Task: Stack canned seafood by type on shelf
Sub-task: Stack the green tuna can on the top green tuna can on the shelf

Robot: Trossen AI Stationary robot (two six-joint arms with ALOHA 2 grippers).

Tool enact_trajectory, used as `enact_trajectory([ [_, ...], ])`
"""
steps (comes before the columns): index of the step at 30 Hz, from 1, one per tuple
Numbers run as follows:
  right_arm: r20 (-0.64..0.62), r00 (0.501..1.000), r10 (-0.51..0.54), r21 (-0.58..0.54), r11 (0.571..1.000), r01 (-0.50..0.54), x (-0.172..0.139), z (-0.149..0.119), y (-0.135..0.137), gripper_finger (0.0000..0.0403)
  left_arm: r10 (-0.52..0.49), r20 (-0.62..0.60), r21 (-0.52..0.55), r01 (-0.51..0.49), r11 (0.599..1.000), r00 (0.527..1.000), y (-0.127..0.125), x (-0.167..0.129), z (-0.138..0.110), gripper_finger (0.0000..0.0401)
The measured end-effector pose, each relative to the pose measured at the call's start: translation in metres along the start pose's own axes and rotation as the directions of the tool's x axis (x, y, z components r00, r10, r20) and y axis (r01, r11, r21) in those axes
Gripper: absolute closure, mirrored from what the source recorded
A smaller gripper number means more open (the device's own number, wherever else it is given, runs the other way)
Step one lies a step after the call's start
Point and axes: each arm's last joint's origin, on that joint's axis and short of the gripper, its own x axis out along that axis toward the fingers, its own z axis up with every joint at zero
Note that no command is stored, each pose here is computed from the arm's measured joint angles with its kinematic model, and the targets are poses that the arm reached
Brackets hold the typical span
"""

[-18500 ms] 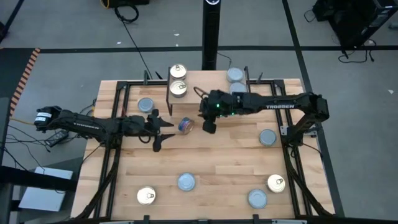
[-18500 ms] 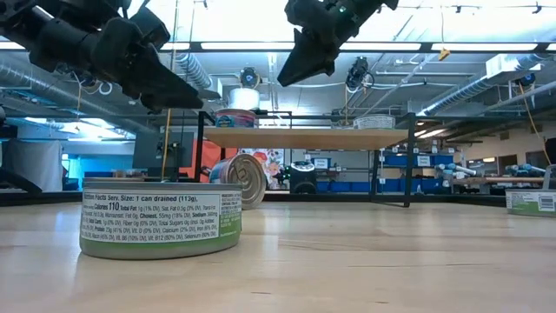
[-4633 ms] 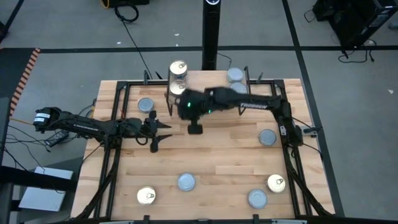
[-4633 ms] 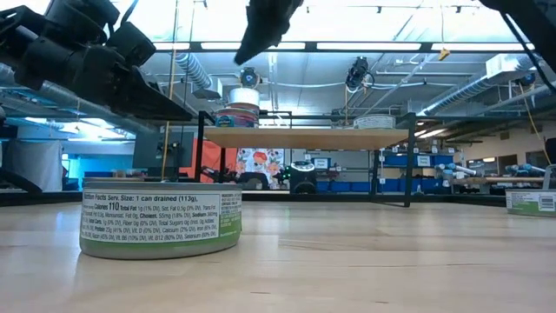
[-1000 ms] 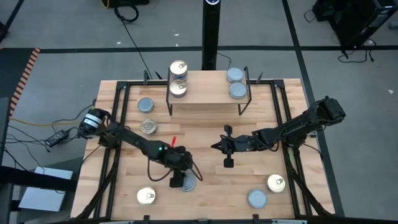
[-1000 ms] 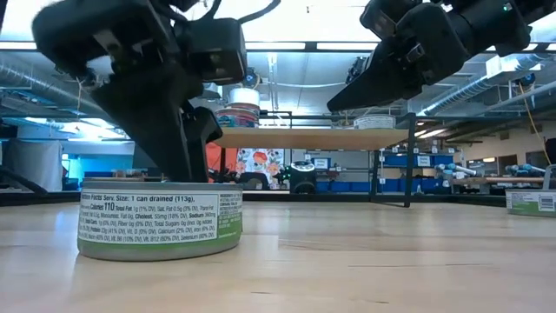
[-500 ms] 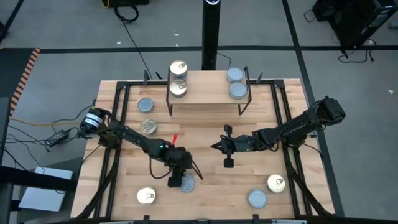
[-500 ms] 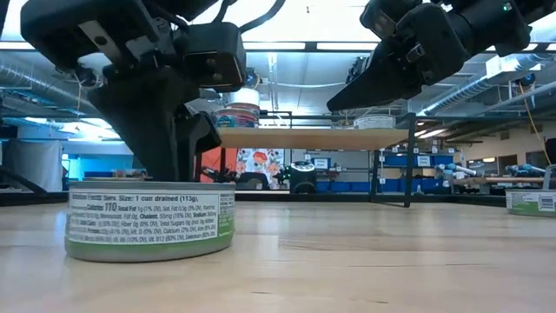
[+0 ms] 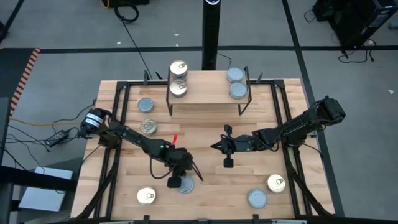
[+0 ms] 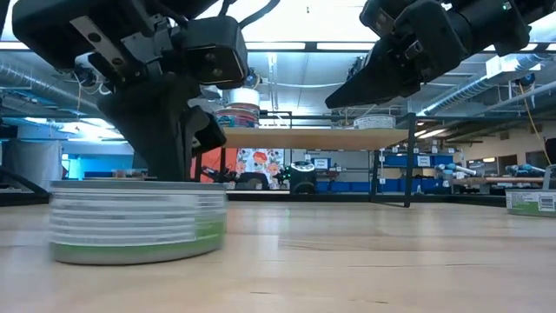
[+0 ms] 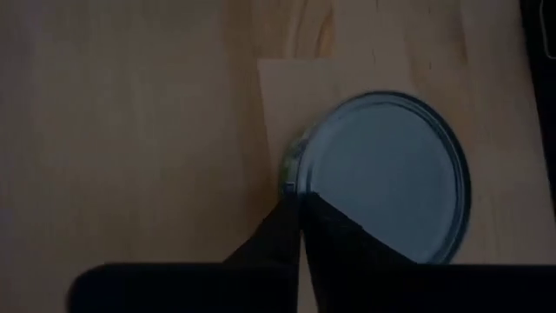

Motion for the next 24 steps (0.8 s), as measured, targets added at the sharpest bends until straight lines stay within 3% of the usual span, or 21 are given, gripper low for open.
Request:
enact_trajectory([
  [6,0.007,1.000,0.001,0.004,1.000,-0.001,0.000,0.001,0.000,0.0393,0.092,-0.016,0.038,-0.092,0.995,0.996,0.002,-0.009,0.006,0.0397],
  [17,0.025,1.000,0.001,0.032,0.999,-0.002,0.000,0.002,0.000,0.0376,0.291,-0.049,0.131,-0.282,0.950,0.956,-0.001,-0.036,0.027,0.0397],
  [24,-0.007,1.000,0.000,0.191,0.982,0.002,0.001,-0.001,-0.002,0.0367,0.412,-0.019,0.154,-0.404,0.902,0.911,-0.001,-0.045,0.033,0.0398],
])
